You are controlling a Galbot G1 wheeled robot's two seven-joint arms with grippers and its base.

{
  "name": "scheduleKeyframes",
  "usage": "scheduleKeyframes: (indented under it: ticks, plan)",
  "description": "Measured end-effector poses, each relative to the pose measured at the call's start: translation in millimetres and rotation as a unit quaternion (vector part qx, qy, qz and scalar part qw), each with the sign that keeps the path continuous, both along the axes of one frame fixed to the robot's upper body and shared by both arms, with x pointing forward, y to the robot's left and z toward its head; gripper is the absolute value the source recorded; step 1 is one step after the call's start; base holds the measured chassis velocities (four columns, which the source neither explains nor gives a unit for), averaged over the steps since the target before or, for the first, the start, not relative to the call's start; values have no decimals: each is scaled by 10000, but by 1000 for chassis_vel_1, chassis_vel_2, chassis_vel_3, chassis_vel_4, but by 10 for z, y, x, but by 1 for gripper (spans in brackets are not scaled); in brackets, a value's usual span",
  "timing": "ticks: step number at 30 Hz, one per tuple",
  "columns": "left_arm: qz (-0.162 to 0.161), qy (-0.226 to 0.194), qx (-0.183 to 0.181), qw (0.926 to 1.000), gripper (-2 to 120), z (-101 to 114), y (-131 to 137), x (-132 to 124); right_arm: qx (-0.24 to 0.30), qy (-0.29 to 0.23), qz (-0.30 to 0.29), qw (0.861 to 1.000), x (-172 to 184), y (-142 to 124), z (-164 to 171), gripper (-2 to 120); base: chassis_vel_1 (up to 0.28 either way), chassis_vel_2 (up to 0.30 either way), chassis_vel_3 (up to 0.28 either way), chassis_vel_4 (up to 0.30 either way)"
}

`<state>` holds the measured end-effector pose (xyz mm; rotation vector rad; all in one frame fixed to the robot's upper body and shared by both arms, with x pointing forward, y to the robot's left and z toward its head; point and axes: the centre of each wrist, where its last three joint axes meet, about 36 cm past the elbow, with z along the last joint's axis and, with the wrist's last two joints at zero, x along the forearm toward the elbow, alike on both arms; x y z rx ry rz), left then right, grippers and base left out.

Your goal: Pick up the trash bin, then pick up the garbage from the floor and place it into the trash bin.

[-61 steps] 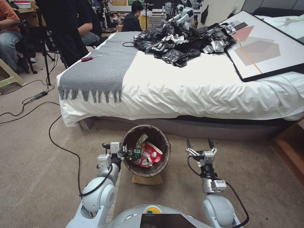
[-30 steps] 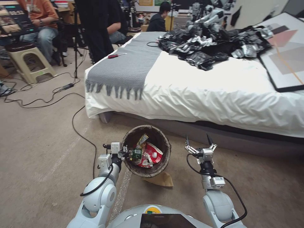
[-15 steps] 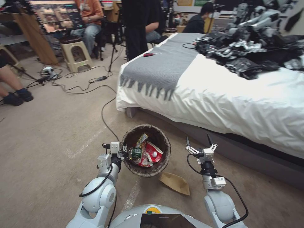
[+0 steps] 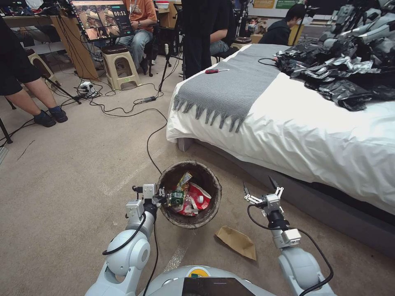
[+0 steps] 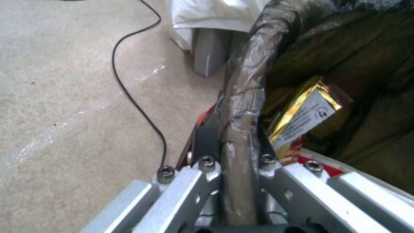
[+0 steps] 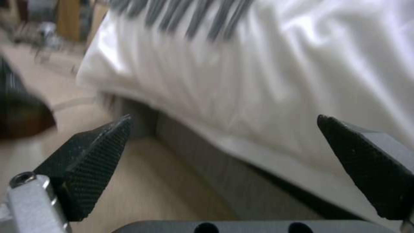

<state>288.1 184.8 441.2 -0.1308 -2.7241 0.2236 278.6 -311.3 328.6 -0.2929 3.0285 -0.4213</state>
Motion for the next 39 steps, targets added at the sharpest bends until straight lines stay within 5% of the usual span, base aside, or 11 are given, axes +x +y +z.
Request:
scheduleKeyframes:
  ticks: [5, 12, 20, 39]
  plan:
    - [1, -3, 7, 10000, 0, 1, -1, 1, -642, 610, 630, 9941, 102, -296, -40, 100, 0, 0, 0, 0]
    - [9, -5, 23, 10000, 0, 4, 2, 0, -1541, 1451, 1648, 9634, 205, -665, -24, 100, 0, 0, 0, 0]
    - [-8, 29, 21, 10000, 0, -16, -29, 5, -1575, 2208, 2477, 9301, 181, -883, -258, 100, 0, 0, 0, 0]
    - [-19, 77, 52, 10000, 0, -39, -55, 3, -1580, 2967, 3532, 8731, 210, -1145, -719, 100, 0, 0, 0, 0]
